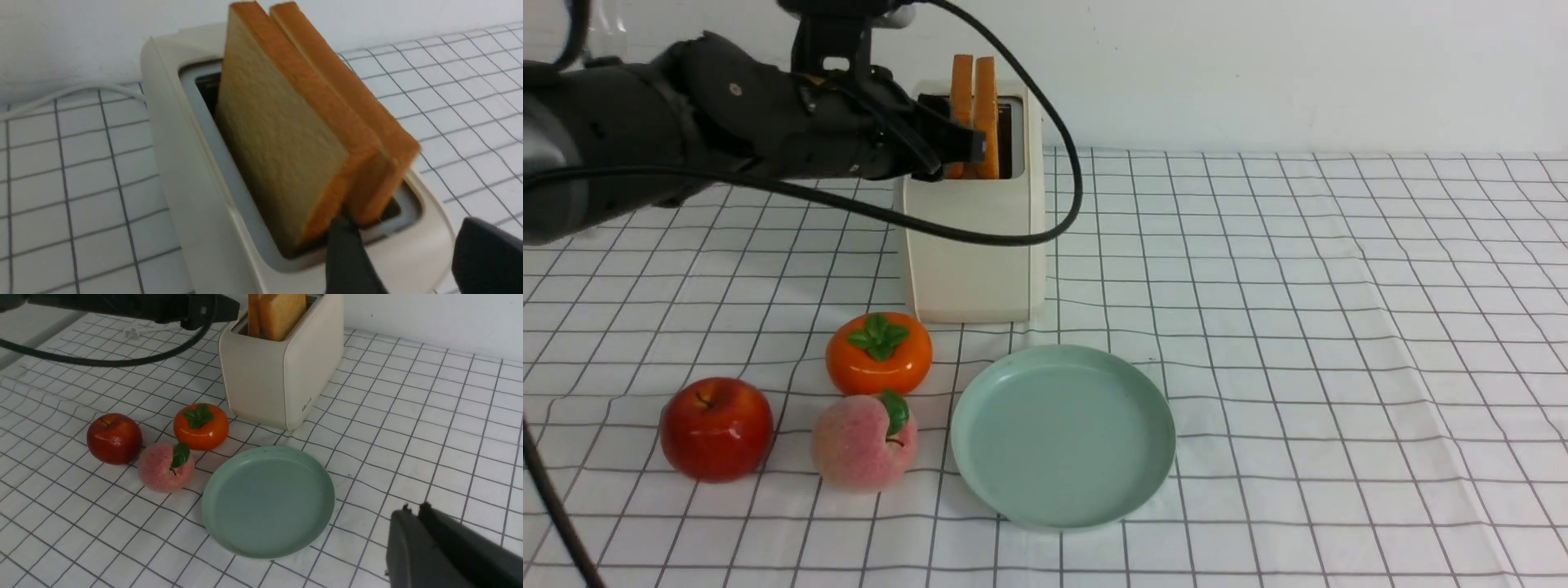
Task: Take toasted bread from bread machine on white checkered table place on plate.
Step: 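Reach for a toast slice standing in the toaster with the left gripper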
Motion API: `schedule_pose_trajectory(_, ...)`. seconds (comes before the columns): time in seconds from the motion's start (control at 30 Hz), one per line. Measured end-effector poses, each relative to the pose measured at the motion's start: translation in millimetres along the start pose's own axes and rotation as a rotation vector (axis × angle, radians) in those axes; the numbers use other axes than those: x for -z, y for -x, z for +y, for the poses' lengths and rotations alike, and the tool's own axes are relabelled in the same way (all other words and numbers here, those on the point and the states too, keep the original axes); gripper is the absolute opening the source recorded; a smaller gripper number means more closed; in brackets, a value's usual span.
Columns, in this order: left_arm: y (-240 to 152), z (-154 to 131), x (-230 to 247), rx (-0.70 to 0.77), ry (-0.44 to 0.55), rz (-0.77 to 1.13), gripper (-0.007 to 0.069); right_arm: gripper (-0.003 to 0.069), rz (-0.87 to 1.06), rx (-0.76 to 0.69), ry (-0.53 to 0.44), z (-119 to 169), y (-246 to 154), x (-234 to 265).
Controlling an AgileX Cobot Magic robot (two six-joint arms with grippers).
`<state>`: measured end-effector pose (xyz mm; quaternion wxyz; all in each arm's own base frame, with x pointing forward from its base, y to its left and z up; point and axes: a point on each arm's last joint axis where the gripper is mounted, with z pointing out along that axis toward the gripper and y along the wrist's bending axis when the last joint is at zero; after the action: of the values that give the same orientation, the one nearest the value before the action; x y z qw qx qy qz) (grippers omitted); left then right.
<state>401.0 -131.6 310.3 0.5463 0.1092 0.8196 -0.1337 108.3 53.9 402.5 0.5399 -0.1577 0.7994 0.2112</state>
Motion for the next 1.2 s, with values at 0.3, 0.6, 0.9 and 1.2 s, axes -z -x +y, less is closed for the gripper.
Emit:
schedule_pose_trajectory(0.3, -8, 7, -30, 0.0, 0.05, -0.034, 0.0361, 0.0032, -0.14, -0.003, -0.001, 0, 13, 1)
schedule_pose_trajectory(0.6, -13, 9, -38, 0.004, 0.057, -0.027, 0.0361, 0.0033, -0.156, 0.008, -0.002, 0, 14, 1)
schedule_pose_trajectory(0.9, -11, 9, -53, 0.006, 0.047, -0.028, 0.0361, 0.0035, -0.158, 0.008, -0.002, 0, 14, 1)
schedule_pose_trajectory(1.2, -4, 5, -53, 0.005, 0.049, -0.065, 0.0385, 0.0042, -0.159, 0.007, -0.001, 0, 14, 1)
